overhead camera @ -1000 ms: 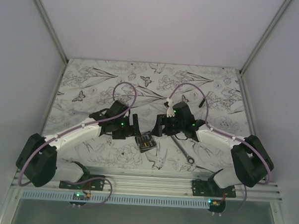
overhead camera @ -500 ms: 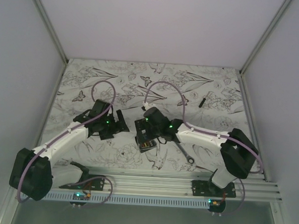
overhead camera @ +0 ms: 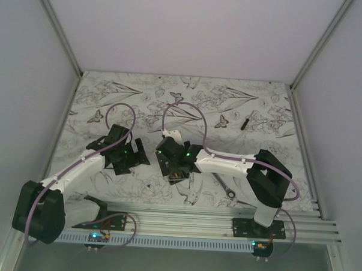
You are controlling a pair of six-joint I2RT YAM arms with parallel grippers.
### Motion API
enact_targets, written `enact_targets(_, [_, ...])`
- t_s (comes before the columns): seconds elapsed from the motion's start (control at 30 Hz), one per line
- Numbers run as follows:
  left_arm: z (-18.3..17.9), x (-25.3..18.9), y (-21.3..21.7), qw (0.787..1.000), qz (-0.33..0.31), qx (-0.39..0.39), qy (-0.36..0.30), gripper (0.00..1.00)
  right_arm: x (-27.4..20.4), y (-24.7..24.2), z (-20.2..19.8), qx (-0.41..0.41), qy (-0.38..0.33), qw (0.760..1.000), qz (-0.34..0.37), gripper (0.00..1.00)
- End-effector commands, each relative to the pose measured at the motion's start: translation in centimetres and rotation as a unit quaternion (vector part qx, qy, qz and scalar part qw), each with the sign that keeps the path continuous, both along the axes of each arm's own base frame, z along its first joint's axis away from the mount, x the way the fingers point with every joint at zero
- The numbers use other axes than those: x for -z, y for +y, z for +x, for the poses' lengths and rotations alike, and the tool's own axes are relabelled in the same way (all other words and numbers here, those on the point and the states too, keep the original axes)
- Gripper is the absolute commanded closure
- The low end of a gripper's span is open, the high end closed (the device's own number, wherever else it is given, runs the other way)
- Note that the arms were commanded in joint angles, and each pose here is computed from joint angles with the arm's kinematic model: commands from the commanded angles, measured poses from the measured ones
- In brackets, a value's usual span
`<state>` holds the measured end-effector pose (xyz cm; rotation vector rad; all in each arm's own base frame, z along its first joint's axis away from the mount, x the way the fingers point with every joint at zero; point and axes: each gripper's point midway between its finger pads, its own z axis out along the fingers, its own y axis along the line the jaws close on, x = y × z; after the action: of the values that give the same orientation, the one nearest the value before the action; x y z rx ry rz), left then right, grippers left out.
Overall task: Snap on the fuse box
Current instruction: Close the fuse box cover on the fuse box base.
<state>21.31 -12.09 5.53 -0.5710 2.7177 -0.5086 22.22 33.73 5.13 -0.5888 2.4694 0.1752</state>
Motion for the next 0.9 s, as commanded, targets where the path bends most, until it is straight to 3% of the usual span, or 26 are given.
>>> enact_targets(0.0, [-0.8, 0.7, 1.1, 1.000, 0.024, 0.000, 0.009, 0.00, -0.3, -0.1, 0.2, 0.025, -0.008, 1.000, -0.010, 0.01])
enact_targets(0.27, [-0.7, 0.9, 0.8, 1.000, 0.018, 0.008, 0.005, 0.00, -1.0, -0.2, 0.2, 0.041, -0.007, 0.999, -0.001, 0.01])
enact_targets(0.47, [-0.3, -0.7, -1.4, 0.998, -0.013, 0.056, -0.032, 0.05, -4.2, 0.3, -0.1, 0.016, -0.026, 0.998, 0.054, 0.01])
enact_targets(0.7, [-0.2, -2.0, -4.5, 0.992, -0.005, 0.116, -0.051, 0.13, -5.2, -3.5, 0.4, 0.042, -0.027, 0.996, 0.078, 0.00])
enact_targets(0.87, [0.0, -1.6, -5.9, 0.991, -0.006, 0.127, -0.030, 0.14, -3.5, -8.3, 2.3, 0.101, -0.030, 0.993, 0.057, 0.00])
